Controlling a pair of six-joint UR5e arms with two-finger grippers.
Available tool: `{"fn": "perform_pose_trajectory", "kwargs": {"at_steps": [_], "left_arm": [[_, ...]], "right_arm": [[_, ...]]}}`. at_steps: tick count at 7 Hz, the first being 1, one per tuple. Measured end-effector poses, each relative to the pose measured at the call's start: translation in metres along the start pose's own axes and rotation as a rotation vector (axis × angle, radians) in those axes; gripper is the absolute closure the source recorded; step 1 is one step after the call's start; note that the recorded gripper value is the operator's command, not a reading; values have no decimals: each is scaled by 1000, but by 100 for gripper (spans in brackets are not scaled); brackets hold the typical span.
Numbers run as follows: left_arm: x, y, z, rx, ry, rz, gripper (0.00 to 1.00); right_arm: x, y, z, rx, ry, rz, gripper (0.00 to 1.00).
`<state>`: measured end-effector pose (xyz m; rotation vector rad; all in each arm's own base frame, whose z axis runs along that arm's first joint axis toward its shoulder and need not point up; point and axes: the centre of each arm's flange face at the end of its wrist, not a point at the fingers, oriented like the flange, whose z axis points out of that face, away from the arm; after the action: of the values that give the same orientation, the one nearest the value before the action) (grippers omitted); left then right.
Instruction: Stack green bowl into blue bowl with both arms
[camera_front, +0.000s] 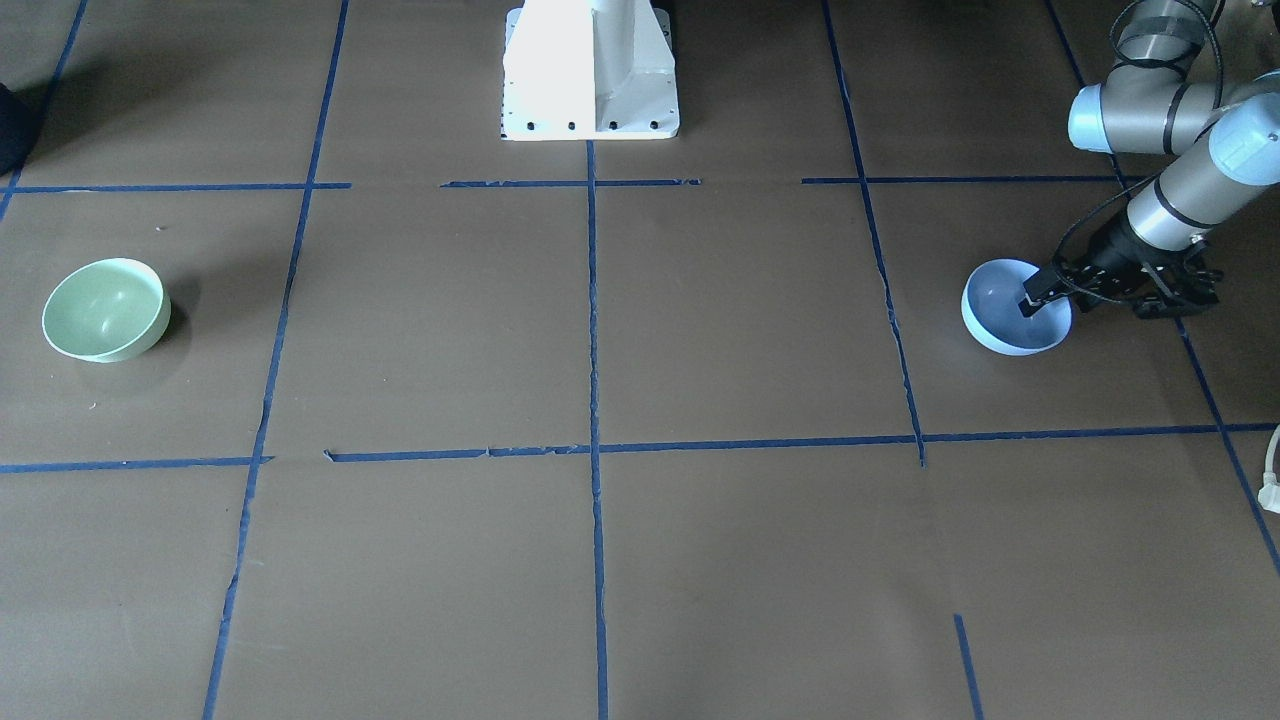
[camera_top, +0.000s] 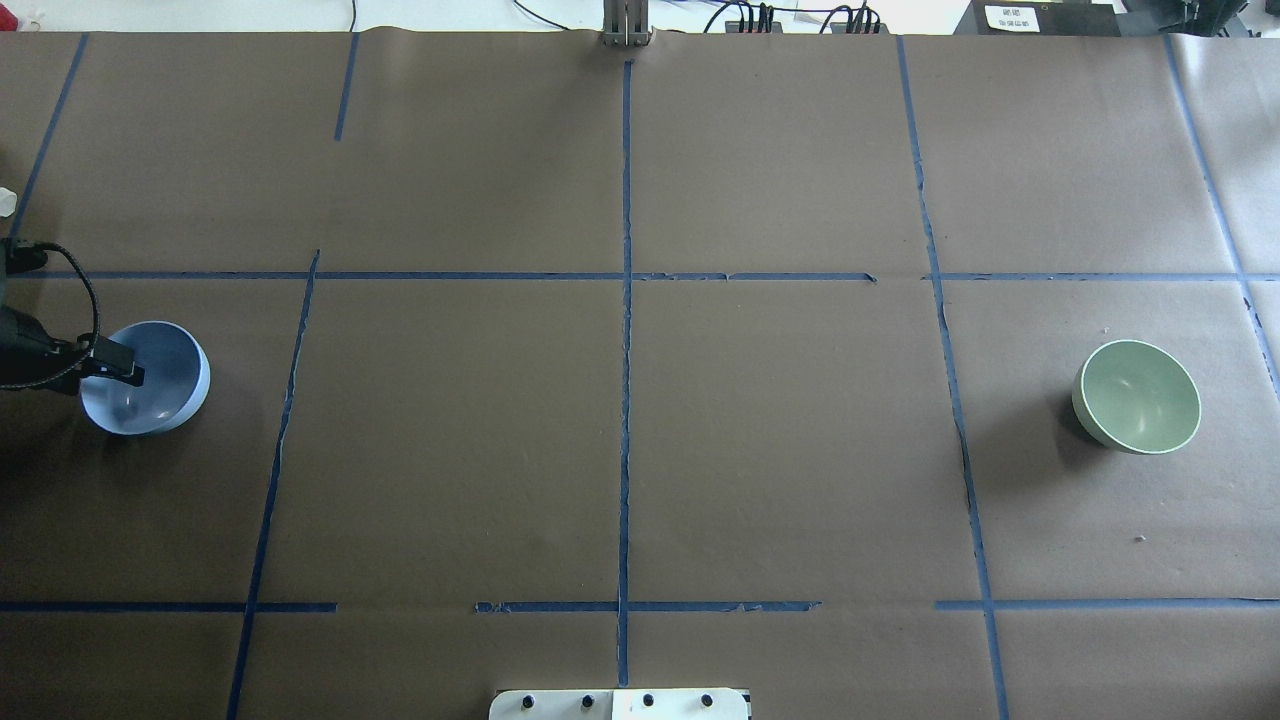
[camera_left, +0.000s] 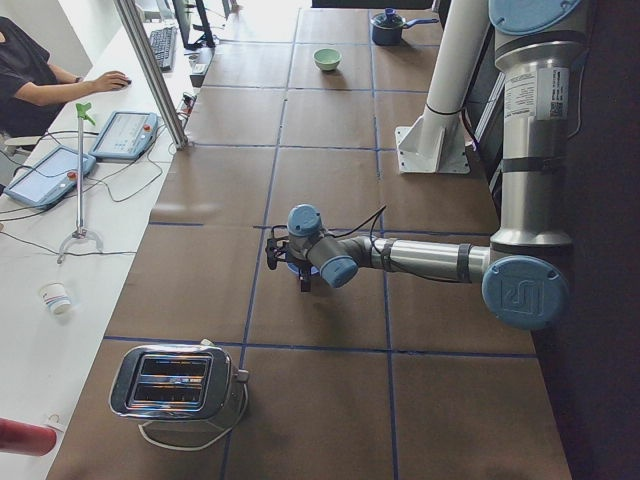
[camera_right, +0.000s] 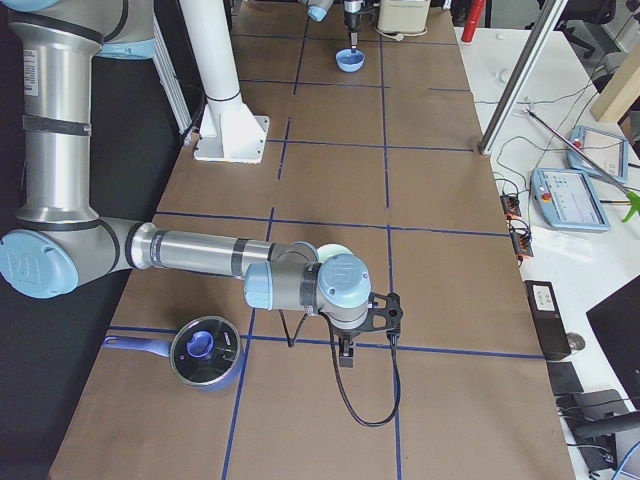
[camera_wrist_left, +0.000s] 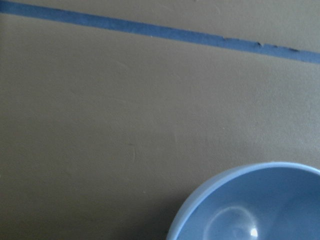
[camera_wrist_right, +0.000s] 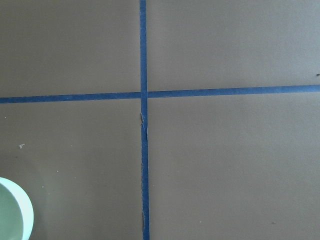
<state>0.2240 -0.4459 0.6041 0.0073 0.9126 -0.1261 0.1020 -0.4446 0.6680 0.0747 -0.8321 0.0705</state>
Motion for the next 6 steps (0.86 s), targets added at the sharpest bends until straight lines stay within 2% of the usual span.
{"fn": "perform_pose_trajectory", "kwargs": {"at_steps": [1, 4, 6], "left_arm": [[0, 2, 2, -4, -2, 4, 100], [5, 6, -5, -20, 18, 8, 100], [31, 6, -24, -67, 74, 8, 100]], "right_arm": [[0, 0, 0, 0, 0, 0, 0], [0, 0, 0, 0, -1, -1, 0], [0, 0, 0, 0, -3, -2, 0]]}}
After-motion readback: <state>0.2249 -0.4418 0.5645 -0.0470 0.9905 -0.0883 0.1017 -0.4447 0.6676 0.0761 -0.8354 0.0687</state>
